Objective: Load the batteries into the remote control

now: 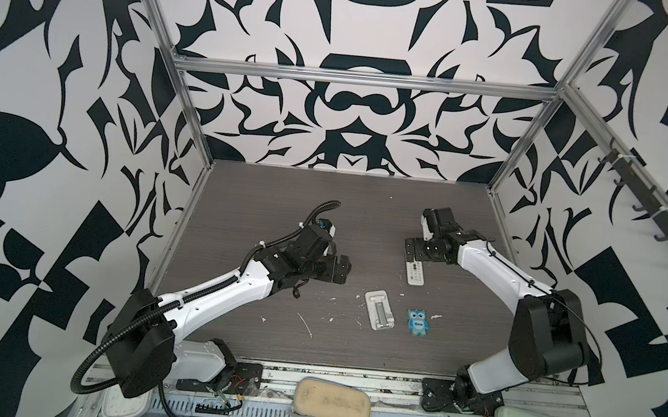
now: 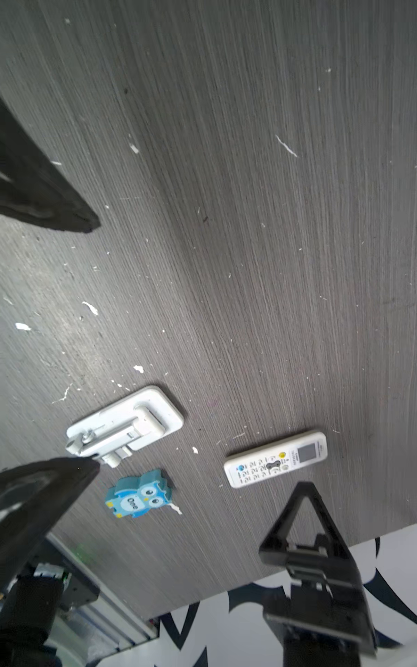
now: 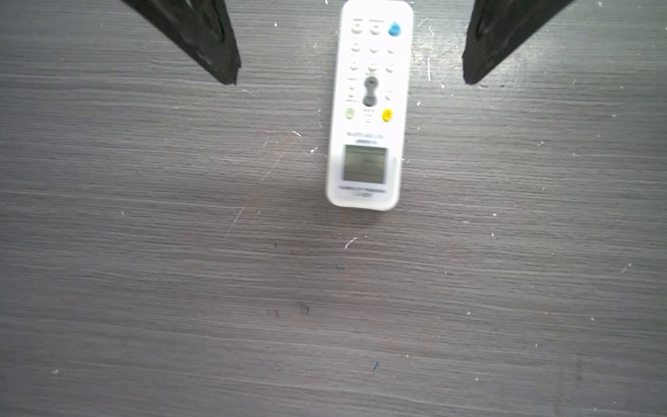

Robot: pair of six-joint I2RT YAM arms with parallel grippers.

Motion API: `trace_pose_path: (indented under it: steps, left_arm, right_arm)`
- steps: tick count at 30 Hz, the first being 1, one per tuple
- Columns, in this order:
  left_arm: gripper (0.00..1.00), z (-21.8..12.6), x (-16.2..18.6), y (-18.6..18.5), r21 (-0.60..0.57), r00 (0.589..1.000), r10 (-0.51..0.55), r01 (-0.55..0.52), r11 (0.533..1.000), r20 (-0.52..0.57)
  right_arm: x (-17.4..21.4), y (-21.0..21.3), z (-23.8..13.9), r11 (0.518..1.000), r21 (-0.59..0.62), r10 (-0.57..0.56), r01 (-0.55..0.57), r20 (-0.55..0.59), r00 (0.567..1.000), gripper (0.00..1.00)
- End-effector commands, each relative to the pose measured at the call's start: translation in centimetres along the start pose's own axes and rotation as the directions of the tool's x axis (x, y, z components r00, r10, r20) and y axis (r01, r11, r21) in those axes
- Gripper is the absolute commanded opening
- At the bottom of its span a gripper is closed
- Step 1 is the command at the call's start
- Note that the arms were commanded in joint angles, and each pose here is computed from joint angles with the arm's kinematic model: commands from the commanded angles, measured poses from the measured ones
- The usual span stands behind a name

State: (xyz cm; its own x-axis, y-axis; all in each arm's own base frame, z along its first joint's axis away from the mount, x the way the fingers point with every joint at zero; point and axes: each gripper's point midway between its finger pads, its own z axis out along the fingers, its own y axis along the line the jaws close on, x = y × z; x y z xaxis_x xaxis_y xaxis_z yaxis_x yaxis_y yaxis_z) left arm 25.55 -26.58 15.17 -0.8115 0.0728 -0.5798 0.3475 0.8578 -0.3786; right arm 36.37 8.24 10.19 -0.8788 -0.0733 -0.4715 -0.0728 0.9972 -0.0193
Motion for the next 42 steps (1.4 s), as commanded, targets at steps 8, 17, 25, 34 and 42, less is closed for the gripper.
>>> trace_pose_path:
  steps: [8,17,25,34,42]
  left_arm:
    - [0.99,-1.9,-0.5,7.0,-0.148,0.988,-0.114,0.128,0.981,0.1]
    - [0.99,-7.6,0.3,23.0,-0.544,0.905,-0.315,0.423,0.725,0.284]
    - [0.99,-10.9,1.4,29.3,-0.671,0.848,-0.298,0.529,0.519,0.438]
    - [0.99,-10.7,-1.3,29.6,-0.686,0.876,0.086,0.306,0.66,0.475]
    - [0.99,-9.4,-3.6,31.2,-0.652,0.808,0.158,0.324,0.685,0.568]
  right_arm:
    - [-3.8,-1.8,-7.7,0.999,0.018,0.039,-0.047,0.307,0.951,1.0]
    - [-1.6,-8.0,-7.1,0.951,0.192,0.089,-0.242,0.581,0.809,1.0]
    - [-1.2,-8.9,-3.1,0.949,0.213,0.082,-0.232,0.545,0.835,1.0]
    - [-0.1,-9.4,-0.1,0.955,0.2,0.079,-0.221,0.547,0.833,1.0]
    - [-1.7,-9.8,2.1,0.974,0.126,0.078,-0.186,0.586,0.806,1.0]
